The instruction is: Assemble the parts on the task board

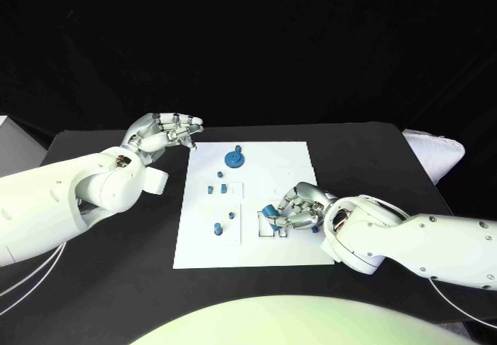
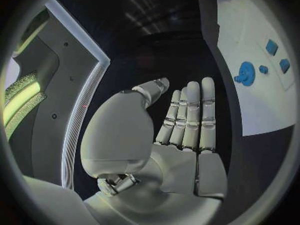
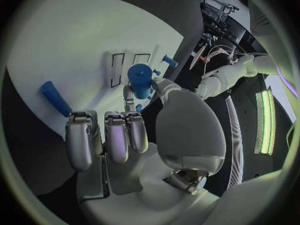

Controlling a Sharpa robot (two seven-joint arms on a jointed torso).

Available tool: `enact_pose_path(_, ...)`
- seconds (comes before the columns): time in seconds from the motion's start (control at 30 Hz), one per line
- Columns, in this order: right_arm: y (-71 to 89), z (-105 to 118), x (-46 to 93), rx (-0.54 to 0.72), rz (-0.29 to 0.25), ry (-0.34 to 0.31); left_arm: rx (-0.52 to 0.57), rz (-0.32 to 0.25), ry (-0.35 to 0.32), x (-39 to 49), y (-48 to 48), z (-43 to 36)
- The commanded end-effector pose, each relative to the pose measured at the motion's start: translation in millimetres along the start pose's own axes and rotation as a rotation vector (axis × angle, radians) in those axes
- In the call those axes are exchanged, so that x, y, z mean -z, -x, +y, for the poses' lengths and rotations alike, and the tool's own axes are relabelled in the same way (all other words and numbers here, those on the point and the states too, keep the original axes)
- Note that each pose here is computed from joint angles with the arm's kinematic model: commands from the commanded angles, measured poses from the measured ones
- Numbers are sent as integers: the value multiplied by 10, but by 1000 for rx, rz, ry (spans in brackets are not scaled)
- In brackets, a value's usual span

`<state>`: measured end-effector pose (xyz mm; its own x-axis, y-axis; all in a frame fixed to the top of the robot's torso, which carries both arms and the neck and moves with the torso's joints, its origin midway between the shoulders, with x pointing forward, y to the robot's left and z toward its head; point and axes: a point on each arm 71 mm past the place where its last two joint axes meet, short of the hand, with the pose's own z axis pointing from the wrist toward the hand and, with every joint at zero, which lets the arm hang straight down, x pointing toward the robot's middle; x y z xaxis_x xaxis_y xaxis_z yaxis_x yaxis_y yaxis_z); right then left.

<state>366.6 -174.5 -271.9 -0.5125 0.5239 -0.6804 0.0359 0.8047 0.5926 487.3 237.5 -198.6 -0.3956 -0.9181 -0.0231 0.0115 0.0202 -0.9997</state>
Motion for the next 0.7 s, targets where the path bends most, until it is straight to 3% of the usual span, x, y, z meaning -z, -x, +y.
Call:
enact_pose_path(0.03, -25, -7, -7, 18, 27, -19, 10, 16, -4, -4, -22, -6)
enact_pose_path(0.37, -71, 19, -33, 38, 63, -18, 11, 17, -2, -6, -23, -4)
enact_pose_path(0.7, -53, 7, -78, 37, 34, -26, 10, 16, -1, -5, -19, -4)
